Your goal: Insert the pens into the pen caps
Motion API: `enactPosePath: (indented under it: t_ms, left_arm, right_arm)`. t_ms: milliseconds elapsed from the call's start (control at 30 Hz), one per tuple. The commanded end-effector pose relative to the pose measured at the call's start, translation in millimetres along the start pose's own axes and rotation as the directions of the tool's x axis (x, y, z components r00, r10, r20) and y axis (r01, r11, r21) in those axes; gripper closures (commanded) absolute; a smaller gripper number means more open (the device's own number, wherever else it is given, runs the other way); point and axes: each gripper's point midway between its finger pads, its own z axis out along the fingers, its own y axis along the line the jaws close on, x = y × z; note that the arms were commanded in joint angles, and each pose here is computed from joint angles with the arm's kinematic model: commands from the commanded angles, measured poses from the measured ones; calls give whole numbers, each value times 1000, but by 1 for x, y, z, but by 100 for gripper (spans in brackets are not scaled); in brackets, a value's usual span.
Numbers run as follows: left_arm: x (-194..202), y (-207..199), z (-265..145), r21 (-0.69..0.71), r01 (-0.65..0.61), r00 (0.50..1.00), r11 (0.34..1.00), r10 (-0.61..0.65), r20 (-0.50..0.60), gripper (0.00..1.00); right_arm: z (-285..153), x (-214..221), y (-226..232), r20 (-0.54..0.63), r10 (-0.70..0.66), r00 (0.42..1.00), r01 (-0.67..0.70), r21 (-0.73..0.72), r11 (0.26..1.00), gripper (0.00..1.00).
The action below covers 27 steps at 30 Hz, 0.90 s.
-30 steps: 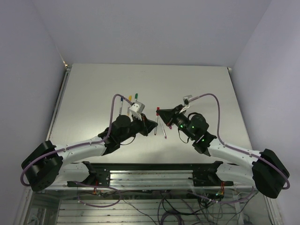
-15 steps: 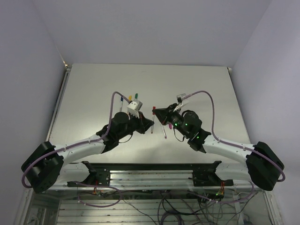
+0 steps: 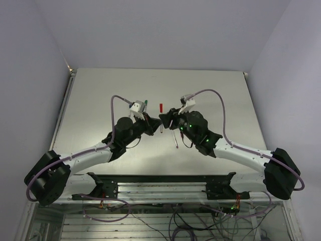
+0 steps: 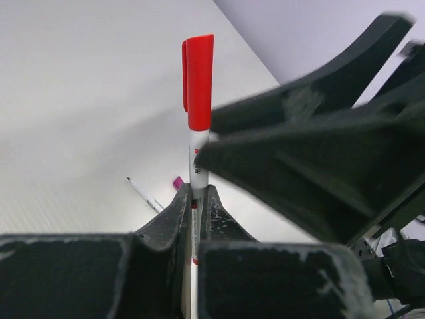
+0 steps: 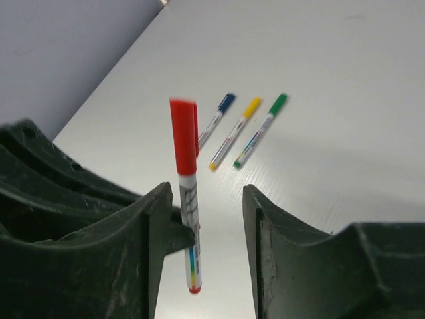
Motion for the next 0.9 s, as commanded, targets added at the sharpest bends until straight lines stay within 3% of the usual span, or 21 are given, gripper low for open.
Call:
enactPosePath:
  t_ms: [0,133,233,467,633,867]
  left_arm:
    - [-5,6,1,-7,20,997,1000,-19,70,93]
    - [17,27,3,-86,5,1000,996,-5,1,93]
    - [21,42,11,-156,-17,1000,988,13,-25,93]
    - [16,85,48,-289,-93,991,953,61,-119,88]
    - [26,126,76,-379,-112,972,919,21,-236,85]
    - [51,175,84,-490,-169,919,855,-43,-392,83]
  right_arm:
    - [-6,-52,-11,112,-89,990,74,133,988,50]
    - [-26,-93,-15,239,-105,965,63,178,982,47]
    - [-42,-100,-25,254,-112,961,54,223,973,47]
    - [-61,-62,-59,151,-96,984,39,343,939,47]
    - [-73,-31,-76,77,-59,995,25,385,922,47]
    - [-87,-14,-86,71,-10,997,-20,406,914,47]
